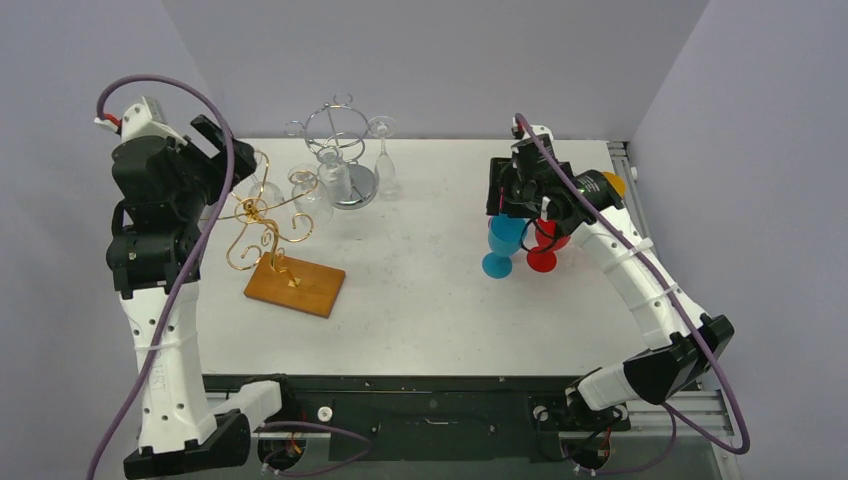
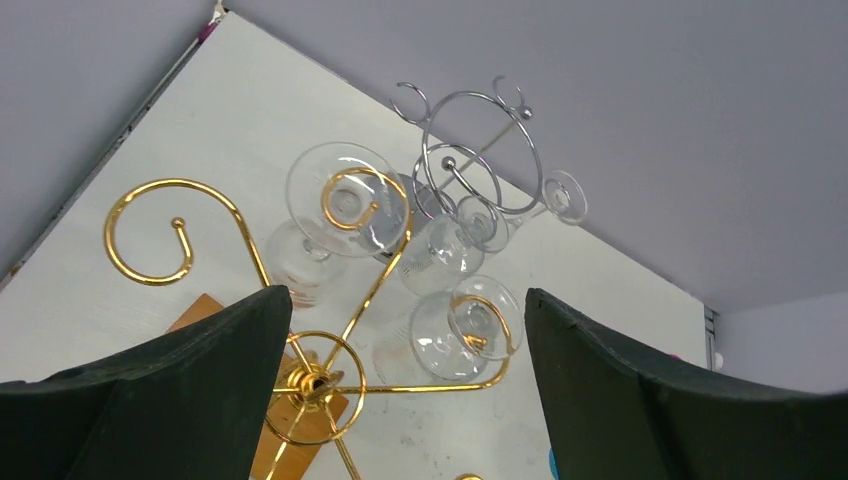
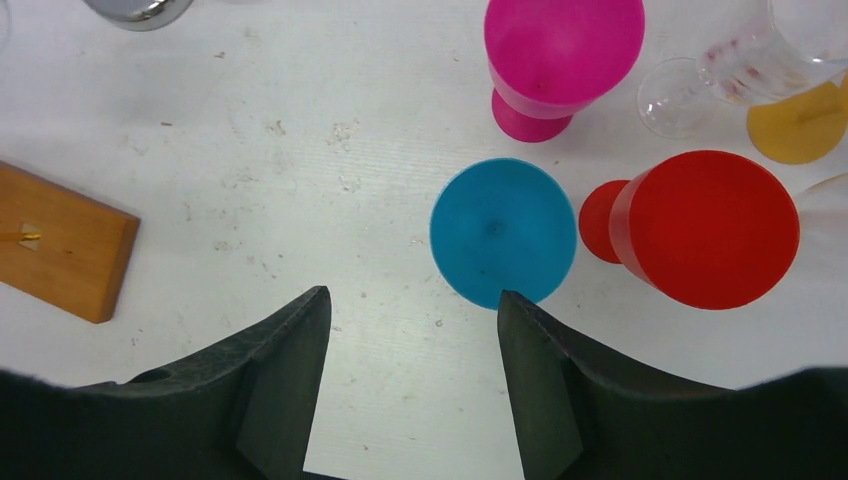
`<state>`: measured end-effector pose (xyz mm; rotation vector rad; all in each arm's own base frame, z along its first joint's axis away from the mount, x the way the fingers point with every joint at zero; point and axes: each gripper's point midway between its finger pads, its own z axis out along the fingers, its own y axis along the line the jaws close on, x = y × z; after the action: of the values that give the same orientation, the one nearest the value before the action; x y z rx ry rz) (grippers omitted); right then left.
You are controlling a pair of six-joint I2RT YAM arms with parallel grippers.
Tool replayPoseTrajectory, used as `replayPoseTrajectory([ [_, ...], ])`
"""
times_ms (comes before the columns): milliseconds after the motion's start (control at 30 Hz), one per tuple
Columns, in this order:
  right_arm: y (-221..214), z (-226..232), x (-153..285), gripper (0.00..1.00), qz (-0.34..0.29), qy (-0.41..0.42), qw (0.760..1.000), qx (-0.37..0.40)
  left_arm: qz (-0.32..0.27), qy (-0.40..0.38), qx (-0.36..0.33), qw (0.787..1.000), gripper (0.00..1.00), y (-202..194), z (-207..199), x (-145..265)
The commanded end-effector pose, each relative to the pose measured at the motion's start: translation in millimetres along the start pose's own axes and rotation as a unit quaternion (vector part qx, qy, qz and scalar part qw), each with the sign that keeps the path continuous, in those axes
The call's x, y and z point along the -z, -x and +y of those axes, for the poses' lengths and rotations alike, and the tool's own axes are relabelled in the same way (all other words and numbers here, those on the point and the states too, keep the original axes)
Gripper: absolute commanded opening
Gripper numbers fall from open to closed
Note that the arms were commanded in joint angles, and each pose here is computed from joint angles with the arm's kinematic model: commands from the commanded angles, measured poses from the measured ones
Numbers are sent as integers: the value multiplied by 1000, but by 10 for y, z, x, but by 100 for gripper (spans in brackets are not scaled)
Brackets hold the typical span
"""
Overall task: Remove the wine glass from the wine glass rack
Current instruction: Pick up the wine glass from the wine rack.
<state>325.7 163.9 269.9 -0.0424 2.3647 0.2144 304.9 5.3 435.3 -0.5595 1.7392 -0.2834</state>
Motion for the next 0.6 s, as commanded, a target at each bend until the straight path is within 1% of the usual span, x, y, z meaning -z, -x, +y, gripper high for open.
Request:
replayPoseTrajectory([
  [0, 312, 181, 259, 58, -54, 53, 997, -15, 7, -31, 58, 998, 80, 99, 5, -70],
  [33, 324, 217, 277, 58, -55, 63, 996, -19, 7, -24, 69, 997, 79, 106, 78, -116],
  [67, 351, 238, 299, 58, -61, 69, 996, -22, 8, -38, 85, 996, 75, 123, 39, -142],
  [100, 363, 266, 317, 58, -63, 77, 995, -25, 9, -34, 96, 995, 73, 120, 97, -178],
  [200, 378, 317, 378, 58, -68, 94, 993, -29, 11, -41, 127, 991, 68, 123, 109, -247],
  [333, 371, 377, 432, 58, -70, 116, 990, -32, 10, -18, 151, 988, 63, 57, 242, -337],
  [567, 375, 328, 534, 58, -83, 123, 988, -36, 5, 15, 177, 984, 55, -54, 421, -471],
])
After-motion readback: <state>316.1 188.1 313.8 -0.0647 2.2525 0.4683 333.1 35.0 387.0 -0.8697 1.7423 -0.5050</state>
